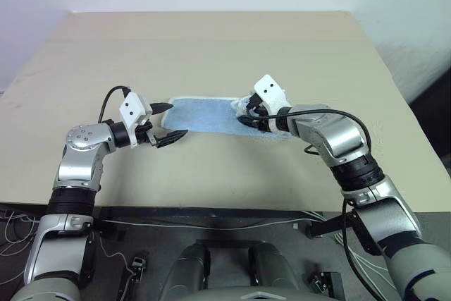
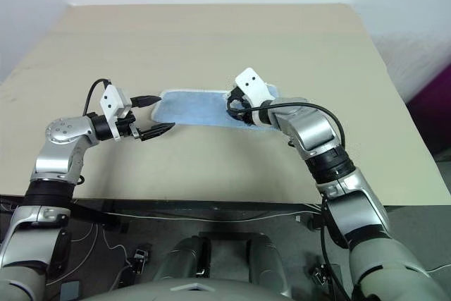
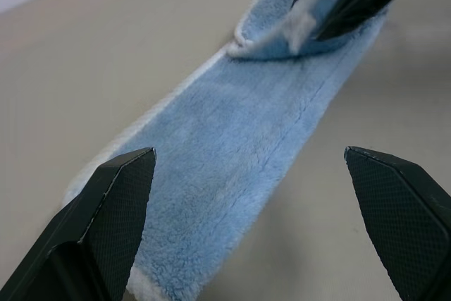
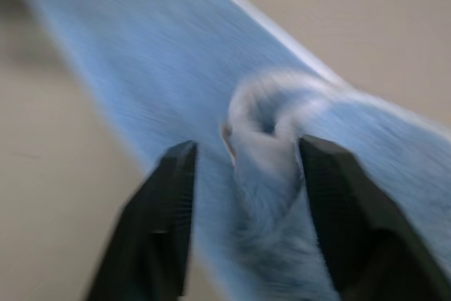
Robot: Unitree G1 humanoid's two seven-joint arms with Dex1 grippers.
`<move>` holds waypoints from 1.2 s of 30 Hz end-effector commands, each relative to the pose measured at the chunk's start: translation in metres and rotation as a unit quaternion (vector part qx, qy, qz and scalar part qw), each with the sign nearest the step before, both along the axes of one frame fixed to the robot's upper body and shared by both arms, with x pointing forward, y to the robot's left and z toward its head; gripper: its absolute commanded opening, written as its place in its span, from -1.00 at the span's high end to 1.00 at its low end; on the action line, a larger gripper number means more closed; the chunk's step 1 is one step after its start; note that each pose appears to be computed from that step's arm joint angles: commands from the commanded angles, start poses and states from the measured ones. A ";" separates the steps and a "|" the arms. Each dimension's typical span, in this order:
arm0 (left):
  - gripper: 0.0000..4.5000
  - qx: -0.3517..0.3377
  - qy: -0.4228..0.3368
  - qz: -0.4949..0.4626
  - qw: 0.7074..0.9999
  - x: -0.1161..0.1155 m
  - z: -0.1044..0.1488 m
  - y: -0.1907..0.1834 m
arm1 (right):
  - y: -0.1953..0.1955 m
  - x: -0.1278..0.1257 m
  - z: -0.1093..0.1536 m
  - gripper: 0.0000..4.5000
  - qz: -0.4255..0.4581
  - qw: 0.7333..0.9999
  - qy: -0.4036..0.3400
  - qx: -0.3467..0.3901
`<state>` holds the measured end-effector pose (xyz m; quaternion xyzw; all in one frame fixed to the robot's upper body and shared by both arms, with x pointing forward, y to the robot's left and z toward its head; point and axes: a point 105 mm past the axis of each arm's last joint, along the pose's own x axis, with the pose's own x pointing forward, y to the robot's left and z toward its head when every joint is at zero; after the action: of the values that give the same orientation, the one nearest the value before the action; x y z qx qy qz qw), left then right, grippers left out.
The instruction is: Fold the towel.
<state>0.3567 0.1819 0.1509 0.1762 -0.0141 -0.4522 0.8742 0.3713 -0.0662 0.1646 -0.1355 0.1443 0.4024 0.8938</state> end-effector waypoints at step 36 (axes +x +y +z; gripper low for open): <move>-1.00 -0.392 0.251 0.250 0.849 -0.030 -0.028 -0.010 | -0.042 0.024 -0.045 0.99 -0.130 0.990 -0.029 0.047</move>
<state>0.3246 0.1702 0.1178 -0.2812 0.0719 -0.2117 0.9332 0.3932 -0.1110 0.1083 -0.0884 0.1362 0.2824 0.9454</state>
